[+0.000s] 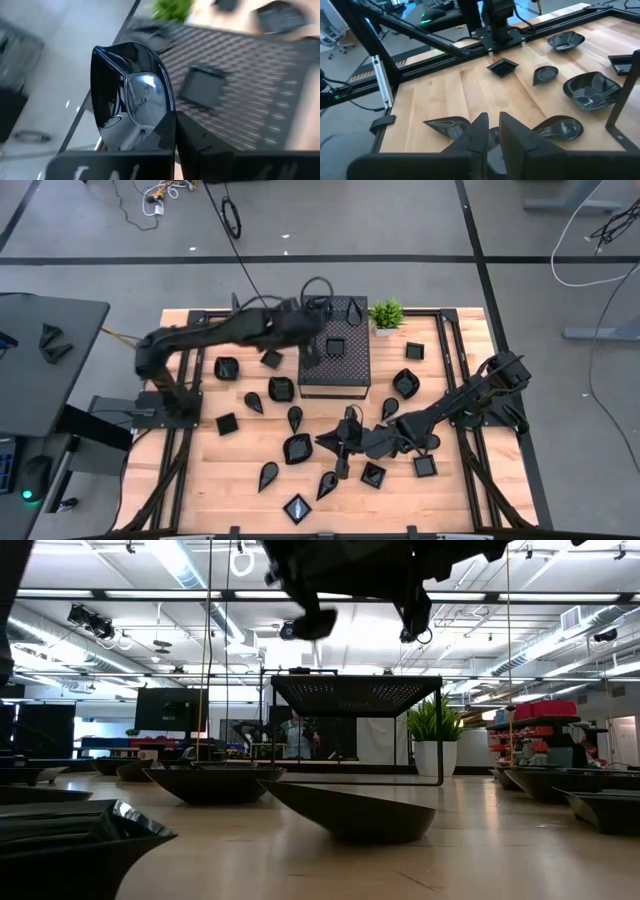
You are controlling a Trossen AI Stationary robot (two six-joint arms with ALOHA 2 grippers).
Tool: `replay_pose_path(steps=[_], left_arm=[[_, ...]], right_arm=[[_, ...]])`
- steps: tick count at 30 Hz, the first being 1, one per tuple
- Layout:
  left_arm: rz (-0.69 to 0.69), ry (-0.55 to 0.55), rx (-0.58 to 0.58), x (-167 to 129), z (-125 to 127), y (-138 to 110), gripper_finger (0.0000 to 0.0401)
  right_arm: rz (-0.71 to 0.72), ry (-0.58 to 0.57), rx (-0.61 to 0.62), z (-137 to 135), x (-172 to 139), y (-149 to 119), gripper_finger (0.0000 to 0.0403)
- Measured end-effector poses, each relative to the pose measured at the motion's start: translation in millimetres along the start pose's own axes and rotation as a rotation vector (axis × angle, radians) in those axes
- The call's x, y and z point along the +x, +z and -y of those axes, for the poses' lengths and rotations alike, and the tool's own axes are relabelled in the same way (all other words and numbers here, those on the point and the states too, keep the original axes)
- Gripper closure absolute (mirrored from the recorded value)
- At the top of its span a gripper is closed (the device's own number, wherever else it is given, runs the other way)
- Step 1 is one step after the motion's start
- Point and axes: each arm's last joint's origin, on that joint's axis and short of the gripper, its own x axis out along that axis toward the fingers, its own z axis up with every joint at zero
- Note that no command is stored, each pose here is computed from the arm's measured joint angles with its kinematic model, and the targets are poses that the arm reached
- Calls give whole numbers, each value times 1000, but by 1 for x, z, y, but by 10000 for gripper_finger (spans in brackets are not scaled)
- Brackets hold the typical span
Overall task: Pick & Place Mini shaped plates
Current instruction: Stack the black leaf-shaped plate on top of the black leaf-shaped plate on the shelf
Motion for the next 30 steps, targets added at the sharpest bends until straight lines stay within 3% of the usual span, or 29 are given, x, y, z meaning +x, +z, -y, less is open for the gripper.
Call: replay_pose_path(steps=[5,13,30], left_arm=[[-84,78,-19,54,-21,-2,390],[-93,141,-28,97,-37,-3,392],[-61,88,5,111,-28,-1,389]], right_arm=[[6,-7,-4,-3,-2,-1,353],[25,-40,-18,-7,-5,-3,353],[31,-26,-27,-11,-8,-4,353]])
